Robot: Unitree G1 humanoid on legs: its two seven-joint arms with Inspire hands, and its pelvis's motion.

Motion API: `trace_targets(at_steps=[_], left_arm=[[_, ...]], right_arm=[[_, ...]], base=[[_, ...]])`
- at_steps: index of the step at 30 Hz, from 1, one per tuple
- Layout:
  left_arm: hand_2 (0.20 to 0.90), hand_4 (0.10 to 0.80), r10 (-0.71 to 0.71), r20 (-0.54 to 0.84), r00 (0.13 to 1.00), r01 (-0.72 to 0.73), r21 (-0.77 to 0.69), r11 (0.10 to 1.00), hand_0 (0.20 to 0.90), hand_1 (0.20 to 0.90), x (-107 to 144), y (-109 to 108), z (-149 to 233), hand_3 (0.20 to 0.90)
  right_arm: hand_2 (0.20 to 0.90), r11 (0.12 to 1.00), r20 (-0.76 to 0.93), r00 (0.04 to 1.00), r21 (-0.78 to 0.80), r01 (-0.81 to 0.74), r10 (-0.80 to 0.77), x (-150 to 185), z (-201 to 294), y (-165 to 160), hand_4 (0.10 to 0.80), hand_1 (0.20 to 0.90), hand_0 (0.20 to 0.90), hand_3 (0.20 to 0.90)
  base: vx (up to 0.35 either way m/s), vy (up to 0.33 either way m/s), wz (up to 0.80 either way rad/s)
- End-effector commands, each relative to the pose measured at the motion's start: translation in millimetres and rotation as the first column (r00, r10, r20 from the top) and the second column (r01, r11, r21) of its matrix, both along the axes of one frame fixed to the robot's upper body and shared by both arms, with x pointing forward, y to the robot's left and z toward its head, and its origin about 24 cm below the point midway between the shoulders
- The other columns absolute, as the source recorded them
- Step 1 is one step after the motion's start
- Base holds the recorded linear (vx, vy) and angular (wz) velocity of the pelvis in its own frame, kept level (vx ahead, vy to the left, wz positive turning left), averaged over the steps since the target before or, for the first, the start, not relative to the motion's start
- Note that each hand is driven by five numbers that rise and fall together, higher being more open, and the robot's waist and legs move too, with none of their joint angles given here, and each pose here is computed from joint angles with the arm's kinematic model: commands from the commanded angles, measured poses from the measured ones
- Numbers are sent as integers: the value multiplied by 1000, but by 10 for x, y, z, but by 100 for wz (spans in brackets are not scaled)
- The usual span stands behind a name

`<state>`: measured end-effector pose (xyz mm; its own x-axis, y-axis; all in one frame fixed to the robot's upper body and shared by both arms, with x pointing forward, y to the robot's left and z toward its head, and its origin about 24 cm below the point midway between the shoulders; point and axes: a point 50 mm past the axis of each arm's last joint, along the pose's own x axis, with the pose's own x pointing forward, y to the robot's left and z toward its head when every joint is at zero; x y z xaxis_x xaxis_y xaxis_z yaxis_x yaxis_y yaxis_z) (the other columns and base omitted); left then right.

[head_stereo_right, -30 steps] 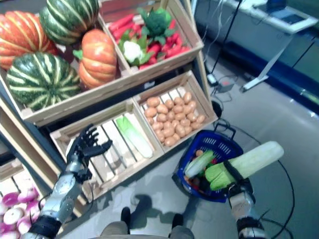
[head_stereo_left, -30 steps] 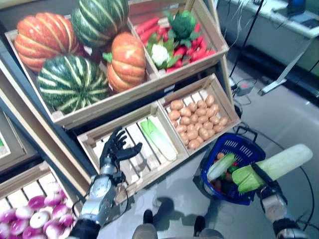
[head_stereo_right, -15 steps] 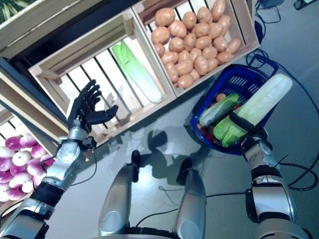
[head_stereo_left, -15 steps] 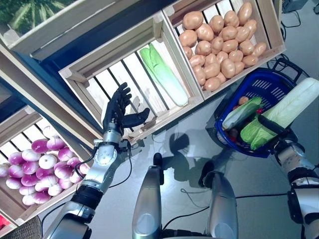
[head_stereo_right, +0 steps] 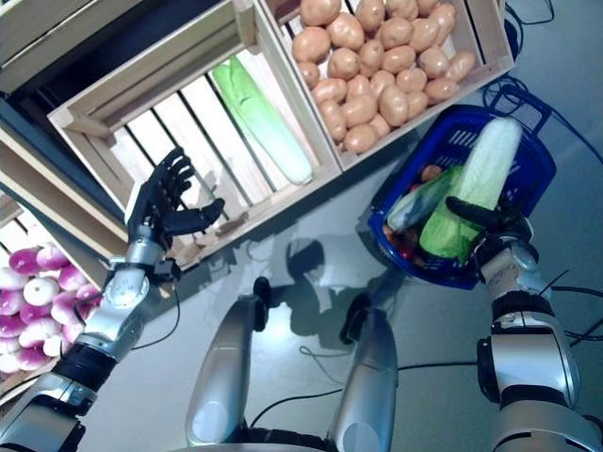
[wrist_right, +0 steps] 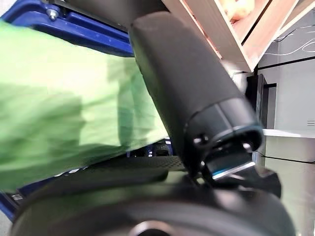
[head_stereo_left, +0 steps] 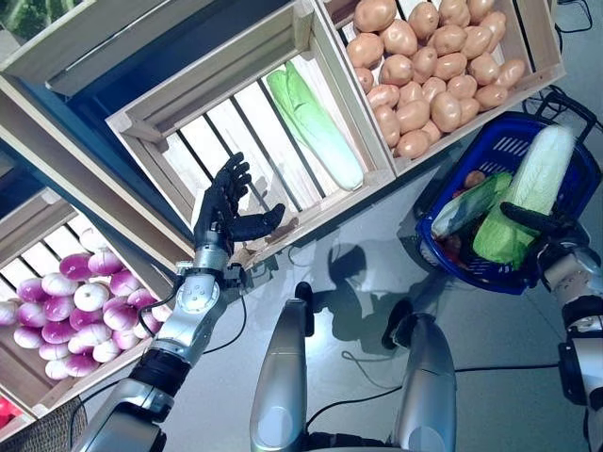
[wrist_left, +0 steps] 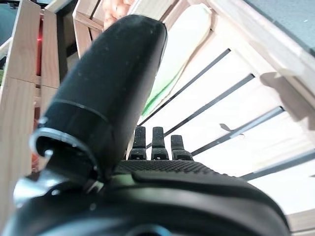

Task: Put vegetables into the basket

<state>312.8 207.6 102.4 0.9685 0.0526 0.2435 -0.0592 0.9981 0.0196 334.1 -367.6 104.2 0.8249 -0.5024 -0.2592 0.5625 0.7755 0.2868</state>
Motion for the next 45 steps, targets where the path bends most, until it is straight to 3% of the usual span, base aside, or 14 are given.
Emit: trace_targets(at_steps=[1,12,15,16,22,28,31,35,45], left_arm=[[900,800,-31,263,964,36,-14,999,900,900,-42,4,491,900],[900,800,58,391,919,-110,113,987,900,900,-31,106,750,900],[900,800,113,419,901,-254,298,920,900,900,70,225,949,900],[900,800,147,468,872,-369,426,826,900,900,132,311,1097,900],[900,800,187,573,798,-573,626,529,900,900,323,533,1523,900],[900,800,168,579,797,-595,709,379,900,900,411,576,1556,900],[900,800,92,586,805,-591,778,212,900,900,480,509,1535,900],[900,800,19,602,799,-602,797,55,900,900,543,422,1616,900],[900,800,73,541,838,-526,836,-158,900,900,639,566,1524,900]], right_arm=[[900,991,126,987,-81,106,-95,-90,462,-321,800,900,900,900],[900,995,101,993,-68,66,-59,-99,364,-298,800,900,900,900],[900,997,79,996,-68,47,-42,-95,333,-290,800,900,900,900],[900,997,72,997,-75,37,-31,-80,367,-291,800,900,900,900],[900,984,15,998,-173,-51,54,-10,459,-245,800,900,900,900],[900,983,107,987,-150,-107,124,92,545,-114,800,900,900,900],[900,981,204,969,-161,-105,137,157,636,-27,800,900,900,900],[900,961,332,920,-245,-129,208,251,828,167,800,900,900,900],[900,922,533,768,-335,-194,355,237,893,604,800,900,900,900]], base=[[37,11,0],[8,8,0],[28,66,-1],[8,81,-1],[0,111,-9],[-15,76,-12],[-32,81,-16],[-40,91,-10],[-27,72,-8]])
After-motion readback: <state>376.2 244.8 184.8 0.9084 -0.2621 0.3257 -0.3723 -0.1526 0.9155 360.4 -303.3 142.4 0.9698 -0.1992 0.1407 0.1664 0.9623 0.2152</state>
